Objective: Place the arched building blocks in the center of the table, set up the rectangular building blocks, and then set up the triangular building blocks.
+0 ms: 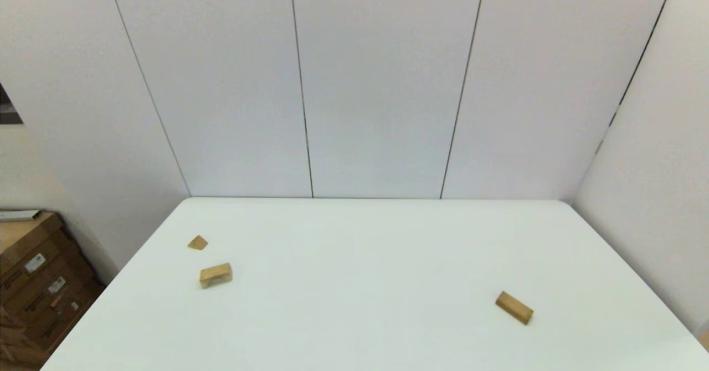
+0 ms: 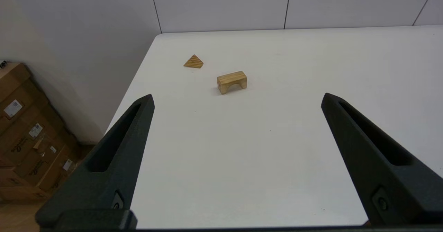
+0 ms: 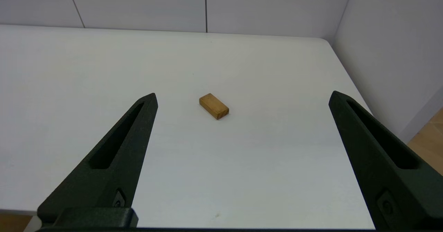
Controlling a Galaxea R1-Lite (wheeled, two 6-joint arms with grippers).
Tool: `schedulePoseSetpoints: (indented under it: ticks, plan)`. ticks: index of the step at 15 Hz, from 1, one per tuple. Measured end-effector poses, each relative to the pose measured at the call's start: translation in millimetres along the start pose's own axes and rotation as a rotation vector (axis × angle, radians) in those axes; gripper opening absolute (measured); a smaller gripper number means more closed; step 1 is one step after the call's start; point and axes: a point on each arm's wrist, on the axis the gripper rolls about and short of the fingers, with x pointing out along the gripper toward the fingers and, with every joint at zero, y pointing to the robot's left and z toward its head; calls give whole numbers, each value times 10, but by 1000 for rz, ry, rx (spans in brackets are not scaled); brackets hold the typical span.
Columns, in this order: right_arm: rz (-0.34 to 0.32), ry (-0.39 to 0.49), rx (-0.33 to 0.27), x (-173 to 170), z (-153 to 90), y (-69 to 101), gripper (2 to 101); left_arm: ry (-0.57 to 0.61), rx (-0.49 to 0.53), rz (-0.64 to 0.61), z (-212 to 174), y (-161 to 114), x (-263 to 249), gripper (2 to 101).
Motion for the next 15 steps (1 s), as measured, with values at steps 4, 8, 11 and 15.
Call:
schedulePoseSetpoints:
  ticks: [4, 8, 11, 15]
  plan:
    - [0, 0, 0, 0, 0, 0, 980, 0, 0, 0, 0, 0, 0, 978]
    - [0, 0, 0, 0, 0, 0, 980, 0, 0, -1, 0, 0, 0, 978]
    - [0, 0, 0, 0, 0, 0, 980, -1, -7, -1, 1, 0, 0, 978]
    - [0, 0, 0, 0, 0, 0, 980, 0, 1, -1, 0, 0, 0, 978]
